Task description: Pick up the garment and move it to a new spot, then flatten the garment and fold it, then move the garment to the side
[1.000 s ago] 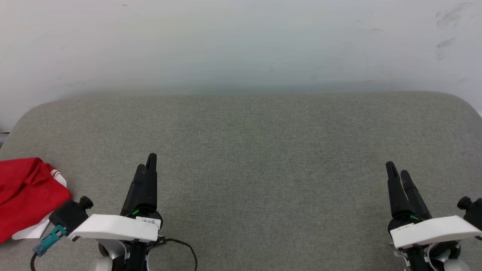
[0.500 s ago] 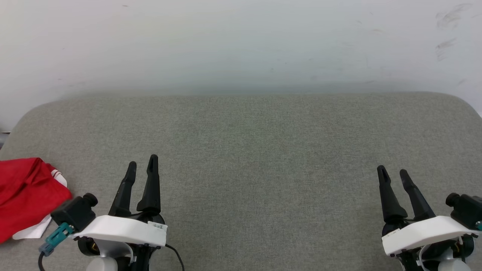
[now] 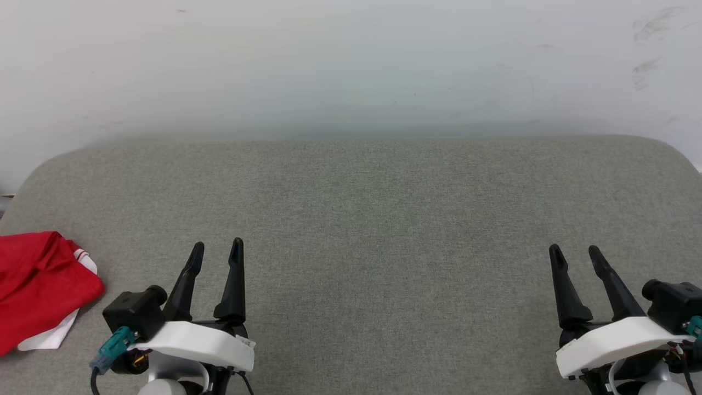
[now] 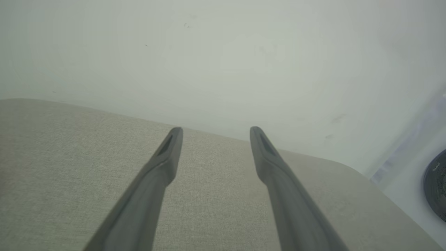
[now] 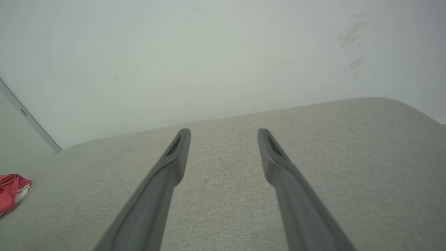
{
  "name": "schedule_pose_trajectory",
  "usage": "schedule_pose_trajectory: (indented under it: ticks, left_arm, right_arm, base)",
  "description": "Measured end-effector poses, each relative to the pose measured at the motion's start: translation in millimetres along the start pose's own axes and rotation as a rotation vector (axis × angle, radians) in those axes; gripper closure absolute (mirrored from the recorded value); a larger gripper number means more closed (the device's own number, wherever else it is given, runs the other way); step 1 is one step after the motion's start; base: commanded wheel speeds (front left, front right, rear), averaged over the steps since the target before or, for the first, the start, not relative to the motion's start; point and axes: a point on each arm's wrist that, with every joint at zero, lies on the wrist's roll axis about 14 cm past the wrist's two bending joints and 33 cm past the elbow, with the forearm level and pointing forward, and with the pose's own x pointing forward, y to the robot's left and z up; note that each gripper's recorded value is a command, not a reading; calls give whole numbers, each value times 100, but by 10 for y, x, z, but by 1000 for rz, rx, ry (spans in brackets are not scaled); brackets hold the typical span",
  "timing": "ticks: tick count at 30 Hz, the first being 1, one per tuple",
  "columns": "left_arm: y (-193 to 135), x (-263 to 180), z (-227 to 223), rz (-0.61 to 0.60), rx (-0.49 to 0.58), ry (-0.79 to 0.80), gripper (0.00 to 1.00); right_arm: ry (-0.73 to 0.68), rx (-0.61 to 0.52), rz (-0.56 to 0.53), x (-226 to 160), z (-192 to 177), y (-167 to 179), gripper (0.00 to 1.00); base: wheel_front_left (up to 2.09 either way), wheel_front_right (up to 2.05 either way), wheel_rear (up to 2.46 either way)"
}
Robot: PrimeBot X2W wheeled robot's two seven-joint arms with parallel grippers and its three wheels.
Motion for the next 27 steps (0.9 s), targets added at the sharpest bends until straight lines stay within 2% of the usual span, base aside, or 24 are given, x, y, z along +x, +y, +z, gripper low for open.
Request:
schedule_pose_trajectory:
  ticks: [12,27]
  left_arm:
    - [-24,-17,-80,-19,138,19,0]
    - [-23,-43,-138,-30,238,28,0]
  right_arm:
    - [14,-117,-5,-21,22,-21,0]
    - [24,-208,-3,-54,25,-12,0]
  base:
    - [0,0,0]
    - [0,0,0]
